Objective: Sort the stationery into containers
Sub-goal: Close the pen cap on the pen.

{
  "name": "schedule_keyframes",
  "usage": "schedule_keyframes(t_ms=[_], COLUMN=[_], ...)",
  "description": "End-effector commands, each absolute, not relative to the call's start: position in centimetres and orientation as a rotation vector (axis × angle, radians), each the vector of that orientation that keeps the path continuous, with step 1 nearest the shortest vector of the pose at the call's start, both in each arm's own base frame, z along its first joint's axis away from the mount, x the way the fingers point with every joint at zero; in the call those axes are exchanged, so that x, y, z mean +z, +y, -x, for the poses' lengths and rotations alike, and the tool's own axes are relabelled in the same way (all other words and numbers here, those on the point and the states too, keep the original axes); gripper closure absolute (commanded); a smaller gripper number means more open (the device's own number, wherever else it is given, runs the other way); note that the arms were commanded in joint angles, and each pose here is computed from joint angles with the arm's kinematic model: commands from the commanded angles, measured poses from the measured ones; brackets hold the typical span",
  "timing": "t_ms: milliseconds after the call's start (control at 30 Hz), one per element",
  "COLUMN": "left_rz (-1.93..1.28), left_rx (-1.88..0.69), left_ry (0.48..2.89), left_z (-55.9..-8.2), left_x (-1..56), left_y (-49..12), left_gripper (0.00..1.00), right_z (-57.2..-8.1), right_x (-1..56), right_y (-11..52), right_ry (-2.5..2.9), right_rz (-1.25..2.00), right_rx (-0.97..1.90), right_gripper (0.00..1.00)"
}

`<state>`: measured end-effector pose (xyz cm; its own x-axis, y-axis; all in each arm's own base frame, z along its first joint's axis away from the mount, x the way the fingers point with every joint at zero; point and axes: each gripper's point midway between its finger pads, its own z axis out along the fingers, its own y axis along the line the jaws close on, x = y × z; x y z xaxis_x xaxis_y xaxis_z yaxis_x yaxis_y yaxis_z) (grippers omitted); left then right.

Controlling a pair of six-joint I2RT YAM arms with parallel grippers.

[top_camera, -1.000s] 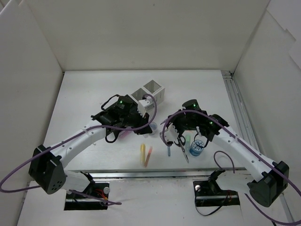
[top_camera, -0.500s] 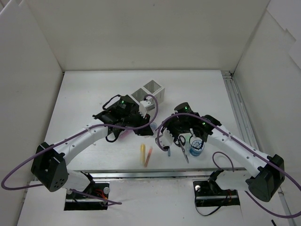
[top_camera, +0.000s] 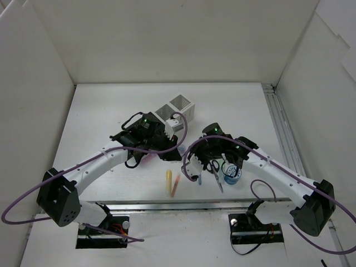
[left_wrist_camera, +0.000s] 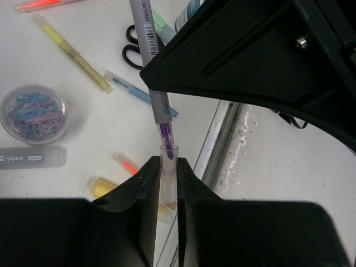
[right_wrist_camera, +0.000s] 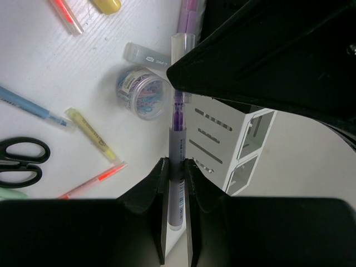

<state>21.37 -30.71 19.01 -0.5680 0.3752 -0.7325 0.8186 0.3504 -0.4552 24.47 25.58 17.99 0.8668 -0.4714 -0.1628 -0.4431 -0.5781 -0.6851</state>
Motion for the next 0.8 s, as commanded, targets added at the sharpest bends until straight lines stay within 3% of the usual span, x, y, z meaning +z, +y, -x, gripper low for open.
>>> schedule_keyframes(t_ms=[0,367,600,767], left_rz=[-1.030,-1.006,-0.951,-0.957], left_rx=[-1.145,-1.179,-1.160,-1.198], left_ry=[1.957,1.976,2.043,1.975], left_z=[-22.4,-23.0,-23.9,-24.2], left_x=[23.2,23.5,22.7,23.3], left_y=[-31.3,-32.1,-32.4,-33.1], left_gripper=[1.00,1.00,1.00,1.00], right_z=[-24.3,-23.1,-23.0,-21.3], right_x=[19.8,19.5,17.8,17.6], right_y=[26.8,28.5,28.3,29.3], right_ry=[0.607,0.592,0.505,0.465], right_rz=[2.223,2.236,2.338,2.325], right_rx=[-0.040,0.011,-0.104,-0.006], right_gripper=[1.00,1.00,1.00,1.00])
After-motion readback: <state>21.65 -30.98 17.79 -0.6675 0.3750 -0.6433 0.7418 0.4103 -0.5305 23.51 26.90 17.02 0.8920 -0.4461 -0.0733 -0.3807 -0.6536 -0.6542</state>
